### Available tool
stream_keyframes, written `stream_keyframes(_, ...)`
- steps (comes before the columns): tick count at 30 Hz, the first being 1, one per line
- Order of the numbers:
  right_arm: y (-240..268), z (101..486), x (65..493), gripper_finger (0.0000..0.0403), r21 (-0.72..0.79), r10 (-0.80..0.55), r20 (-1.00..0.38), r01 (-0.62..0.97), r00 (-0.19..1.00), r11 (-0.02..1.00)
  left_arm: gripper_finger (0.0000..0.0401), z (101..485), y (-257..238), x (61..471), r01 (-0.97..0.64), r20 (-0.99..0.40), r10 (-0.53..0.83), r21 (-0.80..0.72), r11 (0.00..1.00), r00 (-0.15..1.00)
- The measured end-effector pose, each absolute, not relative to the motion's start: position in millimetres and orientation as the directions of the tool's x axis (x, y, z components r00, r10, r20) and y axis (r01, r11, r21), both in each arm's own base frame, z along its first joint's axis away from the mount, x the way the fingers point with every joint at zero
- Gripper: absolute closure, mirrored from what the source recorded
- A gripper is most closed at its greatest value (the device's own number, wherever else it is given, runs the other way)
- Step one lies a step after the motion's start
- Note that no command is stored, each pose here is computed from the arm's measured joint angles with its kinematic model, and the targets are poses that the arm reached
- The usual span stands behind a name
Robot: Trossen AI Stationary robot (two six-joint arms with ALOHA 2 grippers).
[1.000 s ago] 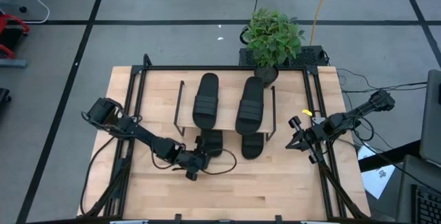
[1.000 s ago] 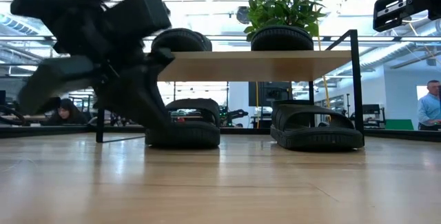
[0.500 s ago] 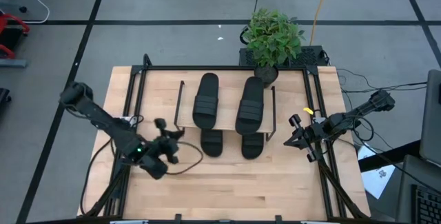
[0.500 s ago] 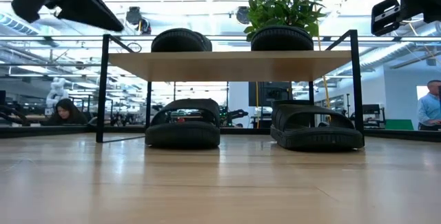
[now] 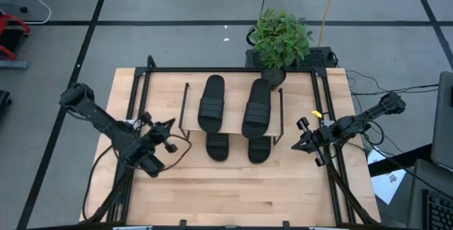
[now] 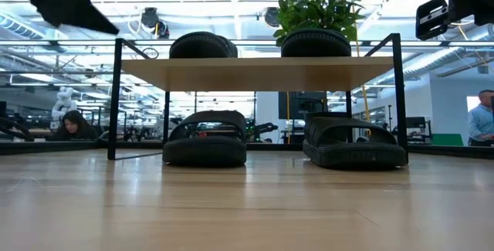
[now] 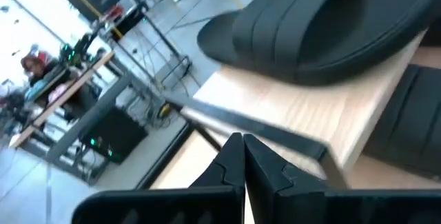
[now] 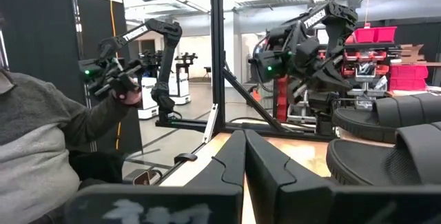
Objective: Pick and place slides into the shelf
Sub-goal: Adjust the shelf
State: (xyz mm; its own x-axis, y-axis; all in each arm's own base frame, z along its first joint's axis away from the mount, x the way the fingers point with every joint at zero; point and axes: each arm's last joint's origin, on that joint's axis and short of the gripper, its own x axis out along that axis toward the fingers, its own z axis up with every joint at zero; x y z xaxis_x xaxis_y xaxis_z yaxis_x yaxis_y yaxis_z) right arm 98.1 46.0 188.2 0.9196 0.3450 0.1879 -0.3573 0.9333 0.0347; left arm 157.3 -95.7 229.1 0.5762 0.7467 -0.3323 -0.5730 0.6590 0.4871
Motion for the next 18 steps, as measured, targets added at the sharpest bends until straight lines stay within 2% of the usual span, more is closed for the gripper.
stream_keyframes(7,46,188,98,0.0403,0.033,0.344,0.188,-0.356,0.920,0.934,0.0401,207,-84,153,-0.583,-0.394,0.768,0.500,0.640,0.506)
stream_keyframes(18,46,188,98,0.0403,0.009,0.343,0.188,-0.350,0.920,0.937,0.0401,197,-88,158,-0.567,-0.362,0.744,0.487,0.664,0.561)
